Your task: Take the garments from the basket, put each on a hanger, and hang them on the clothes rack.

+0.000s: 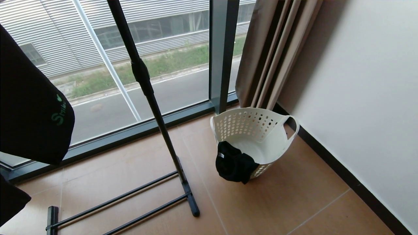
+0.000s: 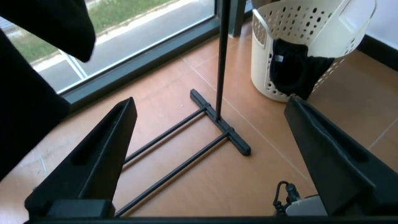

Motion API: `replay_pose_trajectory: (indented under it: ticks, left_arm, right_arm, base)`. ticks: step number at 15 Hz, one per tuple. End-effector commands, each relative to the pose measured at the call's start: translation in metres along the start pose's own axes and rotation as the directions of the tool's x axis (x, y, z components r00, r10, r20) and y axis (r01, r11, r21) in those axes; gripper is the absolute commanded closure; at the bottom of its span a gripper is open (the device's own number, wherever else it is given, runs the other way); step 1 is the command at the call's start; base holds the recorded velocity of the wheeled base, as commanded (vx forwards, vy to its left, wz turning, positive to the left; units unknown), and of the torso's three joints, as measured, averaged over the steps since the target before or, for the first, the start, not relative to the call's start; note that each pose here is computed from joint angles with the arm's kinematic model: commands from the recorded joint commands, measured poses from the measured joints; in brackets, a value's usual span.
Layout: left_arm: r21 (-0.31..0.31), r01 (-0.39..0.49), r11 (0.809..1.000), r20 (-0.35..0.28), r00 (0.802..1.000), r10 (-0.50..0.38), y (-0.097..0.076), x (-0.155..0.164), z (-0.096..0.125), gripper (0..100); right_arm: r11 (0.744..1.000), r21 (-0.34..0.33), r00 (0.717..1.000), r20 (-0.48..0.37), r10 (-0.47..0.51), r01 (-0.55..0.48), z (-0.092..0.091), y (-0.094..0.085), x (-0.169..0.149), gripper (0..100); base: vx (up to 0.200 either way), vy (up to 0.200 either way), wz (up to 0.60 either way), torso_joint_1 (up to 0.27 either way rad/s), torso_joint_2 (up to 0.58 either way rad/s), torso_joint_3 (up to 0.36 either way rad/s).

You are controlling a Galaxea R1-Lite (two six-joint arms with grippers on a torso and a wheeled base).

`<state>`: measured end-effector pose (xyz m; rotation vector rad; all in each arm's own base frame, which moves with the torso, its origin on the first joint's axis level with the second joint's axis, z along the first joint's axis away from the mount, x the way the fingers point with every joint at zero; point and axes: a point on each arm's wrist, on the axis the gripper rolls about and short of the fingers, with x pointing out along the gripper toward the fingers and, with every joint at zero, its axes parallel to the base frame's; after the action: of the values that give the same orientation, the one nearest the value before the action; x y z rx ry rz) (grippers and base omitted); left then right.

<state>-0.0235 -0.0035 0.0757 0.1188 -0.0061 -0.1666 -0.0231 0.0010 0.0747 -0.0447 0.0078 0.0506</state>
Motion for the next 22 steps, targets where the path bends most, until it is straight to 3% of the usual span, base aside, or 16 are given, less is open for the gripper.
replay_pose_trajectory:
  ticks: [1,13,14,15,16,17,18,19,22]
  left_arm:
    - [0.0,-0.001,1.0,-0.001,1.0,0.001,0.0,0.0,0.0,0]
    - [0.0,-0.001,1.0,-0.001,1.0,0.001,0.0,0.0,0.0,0]
    - [0.0,0.001,1.0,-0.001,1.0,-0.001,0.0,0.0,0.0,0]
    - [0.003,-0.001,1.0,-0.001,1.0,0.001,0.0,0.0,0.0,0]
    - [0.005,0.002,1.0,-0.001,1.0,-0.002,0.0,0.0,0.0,0]
    - [0.002,0.001,1.0,0.001,1.0,-0.001,0.0,0.0,0.0,0]
    - [0.002,0.001,1.0,-0.001,1.0,-0.001,0.0,0.0,0.0,0]
    - [0.002,-0.001,1.0,0.001,1.0,0.001,0.0,0.0,0.0,0]
    - [0.011,0.001,1.0,0.001,1.0,-0.001,0.0,0.0,0.0,0]
  right_arm:
    - [1.0,-0.001,1.0,-0.002,0.0,0.0,0.0,0.0,0.0,0]
    - [1.0,-0.001,1.0,-0.013,-0.002,0.002,0.0,0.0,0.0,0]
    - [1.0,0.0,1.0,-0.028,-0.002,0.002,0.001,0.0,0.0,0]
    - [1.0,0.005,0.991,-0.135,0.002,-0.001,0.003,0.0,0.005,0]
    - [0.998,0.018,0.967,-0.248,0.06,-0.057,0.012,-0.001,0.017,0]
    - [0.989,0.034,0.946,-0.289,0.148,-0.144,0.028,-0.001,0.033,0]
    - [0.984,0.037,0.936,-0.303,0.177,-0.174,0.036,0.0,0.044,0]
    - [0.976,0.043,0.915,-0.343,0.213,-0.211,0.052,0.003,0.073,0]
    - [0.969,0.02,0.903,-0.359,0.236,-0.245,0.081,0.009,0.129,0]
  base:
    - [0.0,0.0,0.0,-0.002,0.0,-0.188]
    - [0.0,0.0,0.0,0.004,0.0,-0.198]
    - [0.0,0.0,0.0,-0.012,0.0,-0.193]
    - [0.0,0.0,0.0,-0.002,0.0,-0.198]
    - [0.0,0.0,0.0,0.002,0.0,-0.129]
    - [0.0,0.0,0.0,0.007,0.0,-0.066]
    - [0.0,0.0,0.0,0.0,0.0,0.0]
    - [0.0,0.0,0.0,0.0,0.0,0.0]
    - [0.0,0.0,0.0,0.0,0.0,0.0]
